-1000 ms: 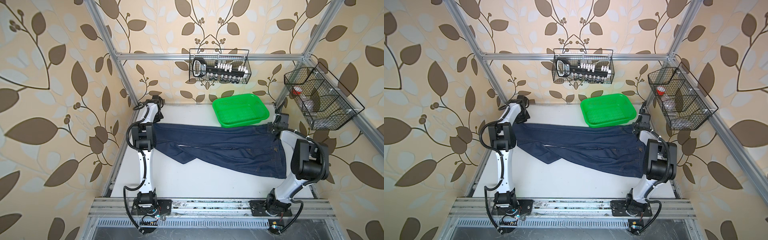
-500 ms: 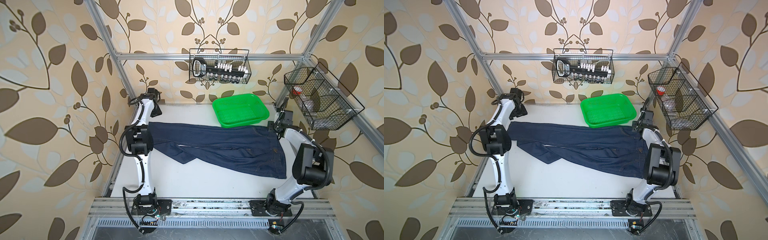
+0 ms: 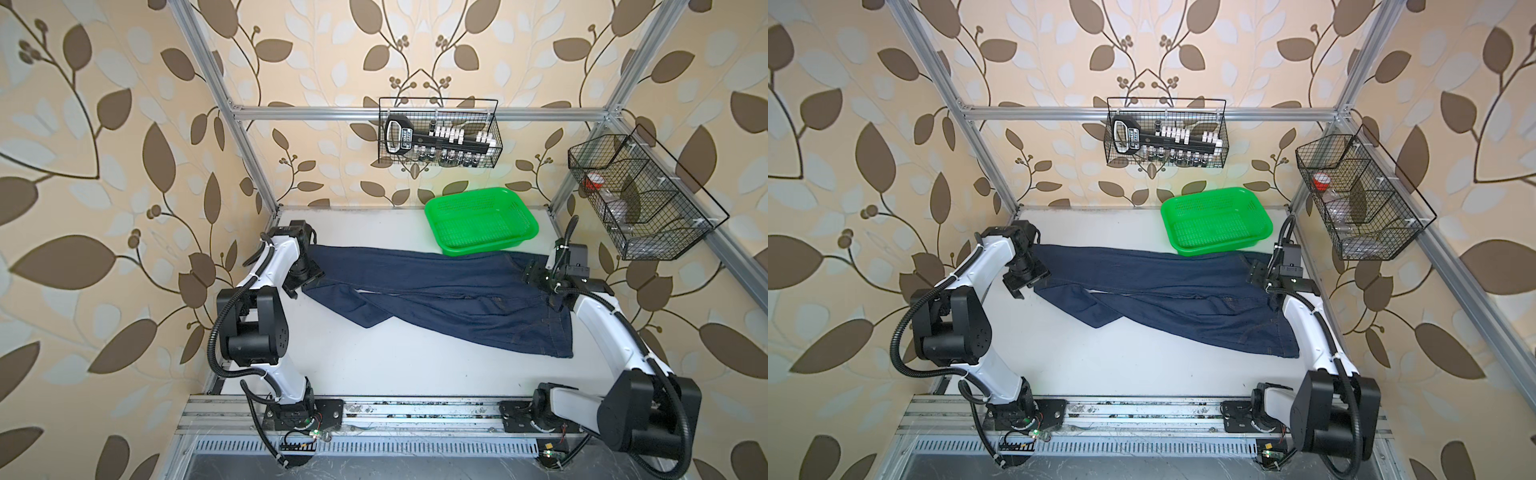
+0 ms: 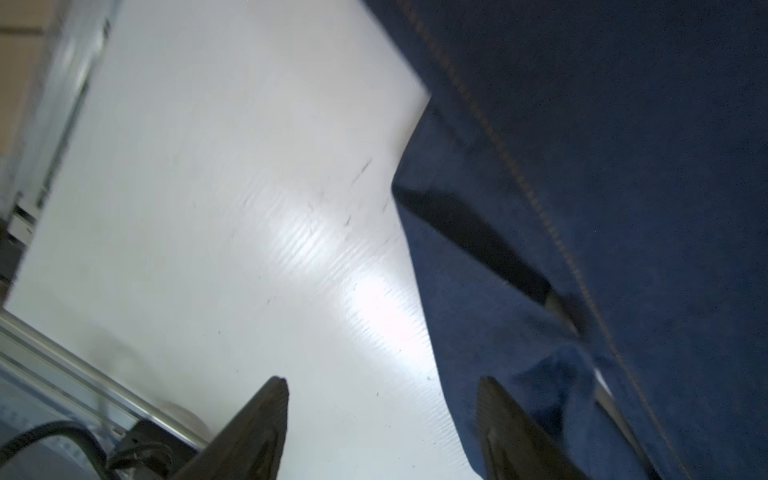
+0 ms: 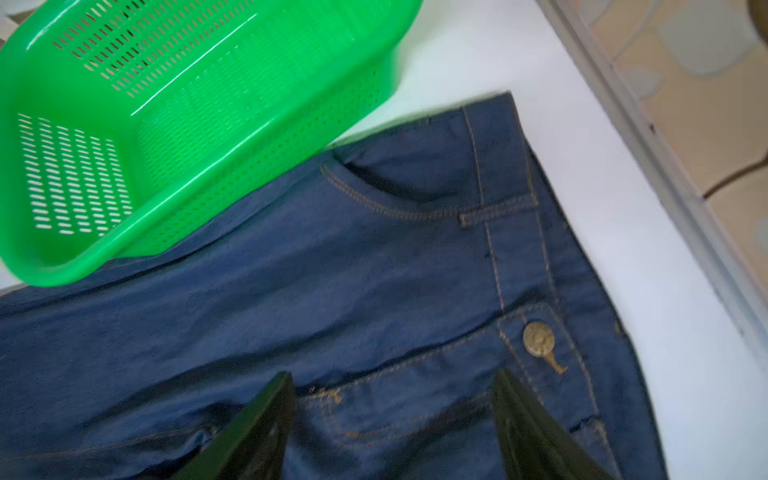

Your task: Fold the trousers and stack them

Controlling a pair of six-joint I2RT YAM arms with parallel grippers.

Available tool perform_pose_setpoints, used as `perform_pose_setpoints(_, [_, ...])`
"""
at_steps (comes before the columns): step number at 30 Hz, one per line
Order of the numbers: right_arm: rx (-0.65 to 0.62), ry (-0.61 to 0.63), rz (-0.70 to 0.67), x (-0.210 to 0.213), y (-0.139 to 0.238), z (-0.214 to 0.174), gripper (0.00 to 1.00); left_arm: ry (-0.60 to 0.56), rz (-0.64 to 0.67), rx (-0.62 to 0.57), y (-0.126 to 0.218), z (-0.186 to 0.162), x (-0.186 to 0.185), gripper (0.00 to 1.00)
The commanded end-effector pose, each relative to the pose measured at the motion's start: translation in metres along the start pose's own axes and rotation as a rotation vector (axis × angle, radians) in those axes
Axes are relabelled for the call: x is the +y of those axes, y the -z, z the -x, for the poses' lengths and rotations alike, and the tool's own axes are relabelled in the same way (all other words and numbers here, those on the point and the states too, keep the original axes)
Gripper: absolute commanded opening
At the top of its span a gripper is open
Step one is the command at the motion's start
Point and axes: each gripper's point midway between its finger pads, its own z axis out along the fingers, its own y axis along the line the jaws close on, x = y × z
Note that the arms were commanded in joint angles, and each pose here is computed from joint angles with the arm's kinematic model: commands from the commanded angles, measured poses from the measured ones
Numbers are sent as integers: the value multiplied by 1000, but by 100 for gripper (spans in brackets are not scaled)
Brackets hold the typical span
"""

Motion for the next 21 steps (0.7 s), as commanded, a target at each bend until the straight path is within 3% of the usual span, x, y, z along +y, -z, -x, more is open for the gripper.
perform_pose_setpoints(1, [83,-121,-61,-17,16,-37,77,98,-53,17,-3,-14,-3,73])
perform_pose_setpoints(9, [186,-276,-31,-18,39,-105,85,142,-99,75,-42,-20,-20,72])
perform_pose_setpoints(14, [213,-281,-69,-22,42,-123,87,144,-145,83,-53,-16,-36,70])
perform_pose_setpoints(17, [251,-288,-115,-30,41,-134,88,129,-159,86,-60,-16,-42,62])
perform_pose_setpoints(21, [269,-281,-144,-36,39,-143,88,117,-165,88,-69,-16,-45,45])
